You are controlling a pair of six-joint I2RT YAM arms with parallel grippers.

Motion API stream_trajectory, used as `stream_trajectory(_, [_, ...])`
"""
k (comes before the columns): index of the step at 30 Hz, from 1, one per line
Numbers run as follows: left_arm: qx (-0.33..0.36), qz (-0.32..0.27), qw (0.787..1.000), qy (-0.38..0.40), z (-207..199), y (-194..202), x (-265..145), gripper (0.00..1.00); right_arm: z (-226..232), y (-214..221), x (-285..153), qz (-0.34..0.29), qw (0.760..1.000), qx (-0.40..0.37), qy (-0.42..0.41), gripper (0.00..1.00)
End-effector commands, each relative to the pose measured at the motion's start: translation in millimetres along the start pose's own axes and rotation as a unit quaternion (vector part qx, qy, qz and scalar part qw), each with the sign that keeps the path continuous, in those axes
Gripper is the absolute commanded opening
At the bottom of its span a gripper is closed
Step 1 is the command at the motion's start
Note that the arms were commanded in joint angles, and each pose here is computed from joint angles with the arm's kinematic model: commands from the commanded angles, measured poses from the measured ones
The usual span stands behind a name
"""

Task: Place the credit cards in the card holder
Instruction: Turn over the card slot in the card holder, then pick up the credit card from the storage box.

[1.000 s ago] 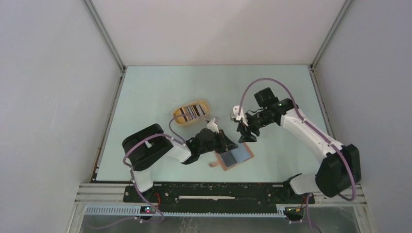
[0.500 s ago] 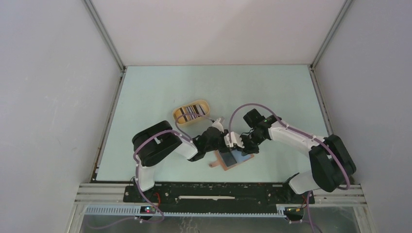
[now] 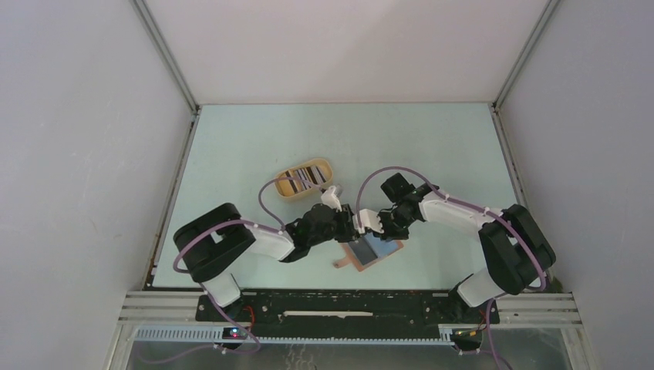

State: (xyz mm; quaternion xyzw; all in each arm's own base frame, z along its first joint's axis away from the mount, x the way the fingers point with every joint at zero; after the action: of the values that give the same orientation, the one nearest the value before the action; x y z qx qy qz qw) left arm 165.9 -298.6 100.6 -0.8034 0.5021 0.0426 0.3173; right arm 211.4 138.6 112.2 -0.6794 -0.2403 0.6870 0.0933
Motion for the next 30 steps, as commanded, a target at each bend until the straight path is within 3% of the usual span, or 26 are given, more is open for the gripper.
stream_trajectory(1, [0.045,-0.053,0.998,-0.010,4.2,-8.6,-21.3,0.37,-7.1,-9.6,-15.1,-0.028,0.999,0.007,0.026,0.04])
stream_trajectory(4, [0.073,-0.079,0.994,-0.016,2.2,-15.6,-35.7,0.39,-6.9,-15.3,-29.7,-0.062,0.997,0.014,0.032,0.06])
stream_trajectory(11, [0.158,-0.113,0.979,-0.069,-6.8,-37.9,-57.9,0.43,-0.8,-25.5,-59.7,-0.137,0.989,0.019,0.044,0.23])
stream_trajectory(22, [0.281,-0.192,0.924,-0.176,-28.5,-88.9,-87.2,0.49,2.7,-46.1,-103.7,-0.226,0.971,0.038,0.069,0.33])
stream_trajectory(24, [0.293,-0.207,0.916,-0.183,-33.8,-100.9,-92.9,0.52,4.2,-52.6,-117.8,-0.248,0.965,0.048,0.076,0.39])
stream_trajectory(30, [0.246,-0.269,0.901,-0.236,-32.1,-140.2,-106.8,0.69,-1.9,-79.6,-159.8,-0.278,0.948,0.127,0.091,0.77])
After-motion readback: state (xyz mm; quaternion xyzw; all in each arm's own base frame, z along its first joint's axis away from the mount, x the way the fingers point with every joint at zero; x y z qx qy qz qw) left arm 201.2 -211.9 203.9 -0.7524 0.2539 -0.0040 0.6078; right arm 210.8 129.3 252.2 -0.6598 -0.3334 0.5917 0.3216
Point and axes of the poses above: each gripper's point midway between its finger pads, its own x axis out along the fingers, its own z axis along the line the jaws close on, y = z × x, the point moved 10 cm from there along -x, back along the fingers, and after that the axes turned 2 degrees about -x, right-handed, at the moved point
